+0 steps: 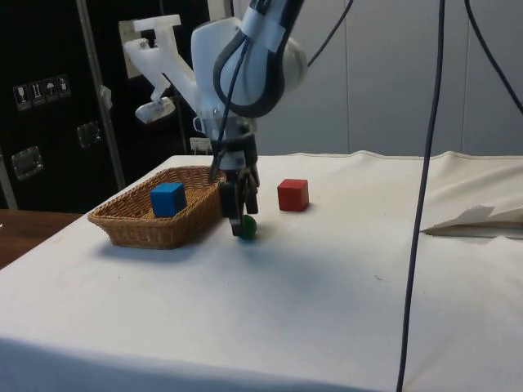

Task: Place all non-red objects into the basket.

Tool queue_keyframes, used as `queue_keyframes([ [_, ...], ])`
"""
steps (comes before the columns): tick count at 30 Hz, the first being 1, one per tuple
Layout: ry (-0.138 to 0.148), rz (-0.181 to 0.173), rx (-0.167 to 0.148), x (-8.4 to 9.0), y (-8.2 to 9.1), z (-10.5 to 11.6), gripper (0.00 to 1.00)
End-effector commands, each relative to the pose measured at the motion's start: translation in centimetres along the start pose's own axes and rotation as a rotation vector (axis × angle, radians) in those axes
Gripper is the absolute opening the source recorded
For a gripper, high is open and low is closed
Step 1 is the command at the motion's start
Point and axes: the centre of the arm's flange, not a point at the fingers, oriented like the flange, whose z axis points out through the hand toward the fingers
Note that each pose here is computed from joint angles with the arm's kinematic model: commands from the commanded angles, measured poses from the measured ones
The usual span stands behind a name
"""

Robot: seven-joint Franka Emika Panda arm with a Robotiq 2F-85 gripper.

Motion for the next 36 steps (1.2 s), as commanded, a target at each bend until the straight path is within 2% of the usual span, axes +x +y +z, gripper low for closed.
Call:
queue_keyframes([
  [1,0.011,0.002,0.008,0.2,-0.1,0.2,1.0],
  [5,0.014,0.002,0.004,0.3,0.0,0.7,1.0],
  [6,0.006,-0.001,-0.004,0.2,0.0,0.6,1.0],
  [7,0.015,0.002,0.003,0.4,0.0,0.8,1.0],
  [12,0.017,0.0,0.0,0.4,-0.1,1.4,1.0],
  [13,0.016,0.001,0.0,0.4,0.0,1.5,0.97],
  [14,0.007,-0.001,-0.008,0.3,0.0,1.5,0.89],
  [15,0.017,0.001,0.0,0.4,0.0,1.5,0.89],
  [17,0.016,0.001,0.0,0.4,0.0,1.6,0.7],
  [20,0.017,0.002,0.0,0.4,0.0,1.6,0.36],
  [21,0.019,0.002,0.0,0.4,0.0,1.6,0.16],
  [23,0.013,0.0,-0.007,0.4,0.0,1.2,0.0],
  [24,0.02,0.001,0.0,0.4,-0.1,1.6,0.0],
  [30,0.018,0.001,0.0,0.4,-0.1,1.7,0.0],
  [32,0.011,0.0,-0.007,0.3,0.0,1.4,0.0],
  [36,0.019,0.002,0.004,0.1,-0.1,0.1,0.0],
])
